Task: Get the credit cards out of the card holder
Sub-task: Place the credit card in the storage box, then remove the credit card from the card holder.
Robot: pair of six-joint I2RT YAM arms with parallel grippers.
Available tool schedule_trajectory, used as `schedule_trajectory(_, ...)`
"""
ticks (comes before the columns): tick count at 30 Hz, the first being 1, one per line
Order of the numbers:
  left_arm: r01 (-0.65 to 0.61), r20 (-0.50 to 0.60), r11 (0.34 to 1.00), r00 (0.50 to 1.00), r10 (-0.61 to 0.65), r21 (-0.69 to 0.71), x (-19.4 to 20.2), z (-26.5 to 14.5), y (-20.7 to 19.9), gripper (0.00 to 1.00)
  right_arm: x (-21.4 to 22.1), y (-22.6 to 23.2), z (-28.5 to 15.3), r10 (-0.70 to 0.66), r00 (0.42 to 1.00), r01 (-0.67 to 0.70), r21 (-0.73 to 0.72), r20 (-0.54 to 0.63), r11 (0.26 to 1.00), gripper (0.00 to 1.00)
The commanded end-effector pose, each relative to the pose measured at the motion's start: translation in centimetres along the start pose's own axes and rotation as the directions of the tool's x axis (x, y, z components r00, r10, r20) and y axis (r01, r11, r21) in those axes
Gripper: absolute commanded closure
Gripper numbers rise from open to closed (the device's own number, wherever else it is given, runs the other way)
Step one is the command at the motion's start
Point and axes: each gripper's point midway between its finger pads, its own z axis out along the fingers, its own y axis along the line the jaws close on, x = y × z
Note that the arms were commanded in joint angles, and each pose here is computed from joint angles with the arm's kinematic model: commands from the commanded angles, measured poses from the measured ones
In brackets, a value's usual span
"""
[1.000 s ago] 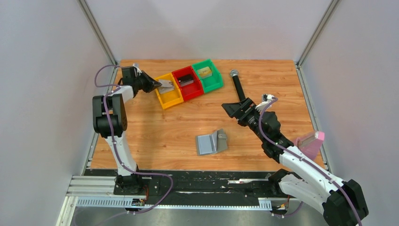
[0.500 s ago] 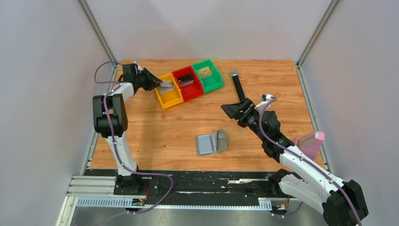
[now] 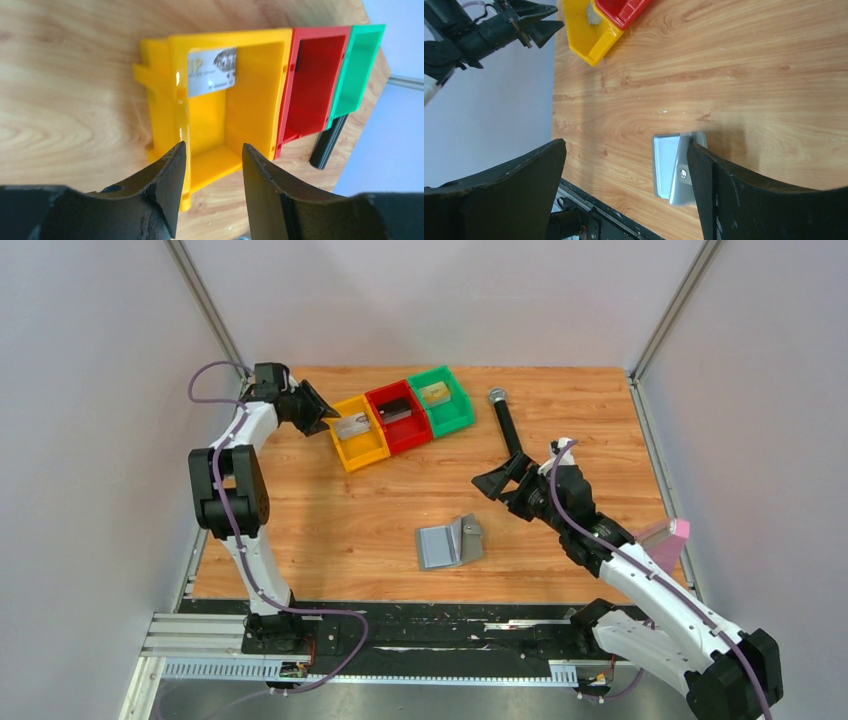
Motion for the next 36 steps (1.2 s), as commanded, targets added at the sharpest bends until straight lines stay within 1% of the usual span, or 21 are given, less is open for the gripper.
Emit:
schedule_trajectory(1, -0.048, -0.025, 0.995, 0.999, 0.046, -0.082, 1.2, -4.3, 0.3, 0.46, 0.6, 0.5, -0.7, -0.046, 0.996, 0.046, 0.004, -0.072, 0.999, 0.10)
schedule_trajectory(2, -0.063, -0.021, 0.996, 0.998, 0.061, -0.066, 1.4, -5.2, -0.3, 0.46, 1.0, 0.6, -0.7, -0.050, 0.994, 0.050, -0.002, -0.093, 0.999, 0.13)
schedule_trajectory(3, -0.060, -0.049, 0.996, 0.997, 0.057, -0.059, 2.5, -5.4, -0.2, 0.46, 1.3, 0.8, -0.6, -0.056, 0.992, 0.055, -0.011, -0.116, 0.998, 0.16)
schedule_trajectory(4, -0.073, -0.044, 0.997, 0.997, 0.071, -0.039, 2.8, -6.3, -0.8, 0.46, 1.7, 0.9, -0.5, -0.062, 0.988, 0.060, -0.020, -0.139, 0.998, 0.20)
schedule_trajectory(5, -0.070, -0.075, 0.997, 0.995, 0.067, -0.031, 4.1, -6.4, -0.6, 0.46, 2.2, 1.2, -0.5, -0.072, 0.984, 0.068, -0.033, -0.165, 0.997, 0.24)
schedule_trajectory(6, -0.086, -0.072, 0.996, 0.994, 0.085, -0.009, 4.5, -7.2, -1.3, 0.46, 2.6, 1.5, -0.4, -0.083, 0.979, 0.077, -0.044, -0.186, 0.996, 0.27)
schedule_trajectory(8, -0.094, -0.127, 0.995, 0.987, 0.095, 0.016, 7.4, -7.5, -1.0, 0.46, 3.7, 1.9, 0.1, -0.102, 0.970, 0.093, -0.048, -0.221, 0.994, 0.34)
schedule_trajectory(9, -0.104, -0.154, 0.994, 0.982, 0.109, 0.045, 8.6, -7.6, -1.5, 0.46, 4.2, 2.3, 0.3, -0.114, 0.966, 0.105, -0.054, -0.233, 0.993, 0.37)
schedule_trajectory(11, -0.123, -0.203, 0.990, 0.970, 0.136, 0.073, 11.1, -8.0, -1.6, 0.46, 5.3, 3.2, 0.6, -0.151, 0.955, 0.138, -0.069, -0.256, 0.988, 0.40)
schedule_trajectory(12, -0.133, -0.221, 0.988, 0.964, 0.146, 0.073, 12.2, -8.3, -1.1, 0.46, 5.8, 3.7, 0.8, -0.170, 0.950, 0.156, -0.072, -0.264, 0.985, 0.40)
schedule_trajectory(13, -0.152, -0.249, 0.984, 0.953, 0.171, 0.095, 13.7, -8.3, -1.7, 0.46, 6.2, 3.9, 1.1, -0.189, 0.945, 0.178, -0.066, -0.266, 0.982, 0.40)
schedule_trajectory(16, -0.192, -0.288, 0.972, 0.931, 0.224, 0.136, 17.0, -9.4, -1.8, 0.46, 7.9, 4.5, 1.9, -0.259, 0.921, 0.253, -0.059, -0.290, 0.966, 0.38)
schedule_trajectory(20, -0.213, -0.299, 0.960, 0.918, 0.260, 0.183, 19.4, -11.2, -1.7, 0.46, 10.9, 3.8, 3.1, -0.313, 0.869, 0.324, -0.039, -0.384, 0.945, 0.35)
schedule_trajectory(25, -0.269, -0.240, 0.932, 0.914, 0.326, 0.243, 20.4, -13.8, -2.1, 0.45, 13.8, 2.1, 4.6, -0.345, 0.813, 0.397, 0.012, -0.469, 0.918, 0.30)
schedule_trajectory(28, -0.290, -0.207, 0.922, 0.915, 0.346, 0.258, 20.7, -14.8, -2.3, 0.45, 14.0, 0.6, 5.6, -0.360, 0.807, 0.443, 0.076, -0.469, 0.893, 0.28)
schedule_trajectory(32, -0.297, -0.176, 0.919, 0.921, 0.348, 0.261, 20.8, -15.7, -2.4, 0.45, 14.0, -2.1, 6.3, -0.379, 0.781, 0.516, 0.173, -0.496, 0.839, 0.28)
schedule_trajectory(36, -0.305, -0.156, 0.914, 0.923, 0.353, 0.267, 20.9, -16.1, -2.4, 0.45, 14.9, -3.2, 6.6, -0.394, 0.751, 0.554, 0.181, -0.530, 0.813, 0.26)
